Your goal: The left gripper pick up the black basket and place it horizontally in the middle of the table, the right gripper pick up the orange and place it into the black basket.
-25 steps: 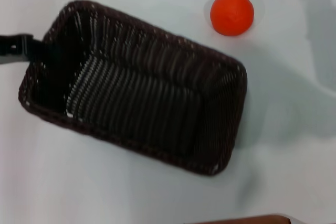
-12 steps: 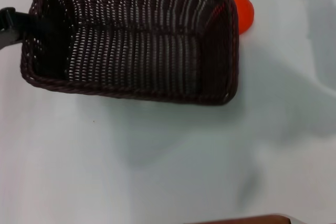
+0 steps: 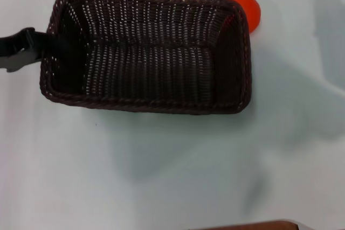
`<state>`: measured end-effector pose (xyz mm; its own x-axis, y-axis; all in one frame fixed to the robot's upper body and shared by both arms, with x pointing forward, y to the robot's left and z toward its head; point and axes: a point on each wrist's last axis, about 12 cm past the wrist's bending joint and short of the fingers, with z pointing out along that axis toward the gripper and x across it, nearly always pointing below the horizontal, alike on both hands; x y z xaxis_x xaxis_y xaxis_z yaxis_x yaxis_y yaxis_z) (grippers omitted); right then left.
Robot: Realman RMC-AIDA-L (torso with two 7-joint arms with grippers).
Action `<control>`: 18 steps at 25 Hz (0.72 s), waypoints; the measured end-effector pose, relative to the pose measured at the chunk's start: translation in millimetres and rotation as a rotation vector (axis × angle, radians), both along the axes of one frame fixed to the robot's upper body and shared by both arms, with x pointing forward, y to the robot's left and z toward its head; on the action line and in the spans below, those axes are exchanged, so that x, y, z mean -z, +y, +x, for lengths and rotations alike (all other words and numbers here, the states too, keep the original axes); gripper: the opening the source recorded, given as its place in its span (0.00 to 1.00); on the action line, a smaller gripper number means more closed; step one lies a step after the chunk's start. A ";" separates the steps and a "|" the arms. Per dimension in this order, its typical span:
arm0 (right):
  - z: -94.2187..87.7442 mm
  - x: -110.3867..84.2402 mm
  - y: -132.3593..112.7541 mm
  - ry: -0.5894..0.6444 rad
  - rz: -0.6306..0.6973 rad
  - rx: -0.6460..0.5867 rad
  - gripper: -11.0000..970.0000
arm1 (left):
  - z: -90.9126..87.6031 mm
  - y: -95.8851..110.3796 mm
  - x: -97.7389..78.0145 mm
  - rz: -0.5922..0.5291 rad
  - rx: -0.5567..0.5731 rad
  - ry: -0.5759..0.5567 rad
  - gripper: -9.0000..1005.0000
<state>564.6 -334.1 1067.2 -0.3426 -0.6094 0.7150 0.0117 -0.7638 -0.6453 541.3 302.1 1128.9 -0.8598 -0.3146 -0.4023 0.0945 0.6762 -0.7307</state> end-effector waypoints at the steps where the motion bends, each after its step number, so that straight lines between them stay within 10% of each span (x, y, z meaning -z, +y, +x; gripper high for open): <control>1: 0.3 -0.2 0.2 -0.001 0.000 -0.001 0.98 | -0.3 -0.7 1.5 0.002 0.001 0.003 0.20; 12: 0.1 0.0 0.1 0.000 0.000 0.000 0.98 | -9.6 2.5 10.1 -0.040 -0.016 0.030 0.30; 18: 1.8 -0.8 3.7 0.000 -0.011 -0.029 0.98 | -13.0 6.7 9.6 -0.037 -0.009 0.035 0.52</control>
